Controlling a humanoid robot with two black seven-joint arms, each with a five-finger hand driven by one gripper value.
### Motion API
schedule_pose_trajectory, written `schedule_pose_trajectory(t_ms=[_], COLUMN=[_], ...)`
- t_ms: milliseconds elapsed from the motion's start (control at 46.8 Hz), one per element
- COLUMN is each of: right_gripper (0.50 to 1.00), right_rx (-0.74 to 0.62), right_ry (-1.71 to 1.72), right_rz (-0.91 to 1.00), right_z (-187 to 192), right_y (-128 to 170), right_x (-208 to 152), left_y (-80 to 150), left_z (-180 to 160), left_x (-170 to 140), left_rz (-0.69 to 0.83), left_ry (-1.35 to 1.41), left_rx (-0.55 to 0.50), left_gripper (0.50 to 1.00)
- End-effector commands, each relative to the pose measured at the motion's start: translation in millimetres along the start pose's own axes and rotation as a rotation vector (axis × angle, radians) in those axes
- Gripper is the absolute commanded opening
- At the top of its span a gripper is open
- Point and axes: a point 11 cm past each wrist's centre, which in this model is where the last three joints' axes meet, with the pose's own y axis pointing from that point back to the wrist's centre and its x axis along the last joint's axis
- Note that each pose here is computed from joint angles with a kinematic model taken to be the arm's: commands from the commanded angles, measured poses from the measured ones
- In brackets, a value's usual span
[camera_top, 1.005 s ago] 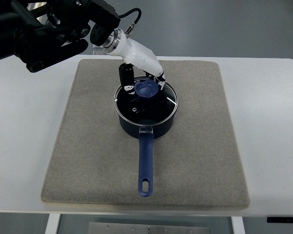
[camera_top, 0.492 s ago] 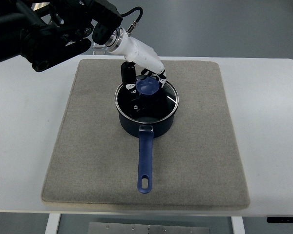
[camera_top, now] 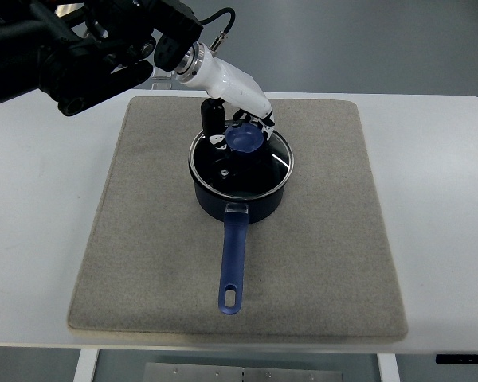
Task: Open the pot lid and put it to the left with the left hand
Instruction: 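Lift the glass lid off the saucepan with the left hand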
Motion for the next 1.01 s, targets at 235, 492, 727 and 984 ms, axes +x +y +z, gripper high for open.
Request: schedule_pose_trajectory(t_ms=[235, 492, 727, 984], right_gripper=[0.915, 0.915, 0.915, 0.915], right_rx=[0.000, 0.000, 0.000, 0.000], right_ry=[0.000, 0.000, 0.000, 0.002], right_rz=[0.000, 0.000, 0.000, 0.000], right_z=[0.0, 0.0, 0.0, 0.0], right_y=[0.0, 0.0, 0.0, 0.0], right_x=[0.0, 0.0, 0.0, 0.0], left_y=[3.1, 5.4, 20.5, 50.2], left_z=[2.0, 3.0, -13.7, -50.0], left_x=[9.3, 14.4, 26.3, 23.3], left_rz=[0.031, 0.050, 0.113, 0.185], left_ry=[0.007, 0.017, 0.070, 0.173], left_rx=[-0.009, -0.016, 0.023, 0.106], left_gripper=[0.523, 0.523, 0.525, 0.533])
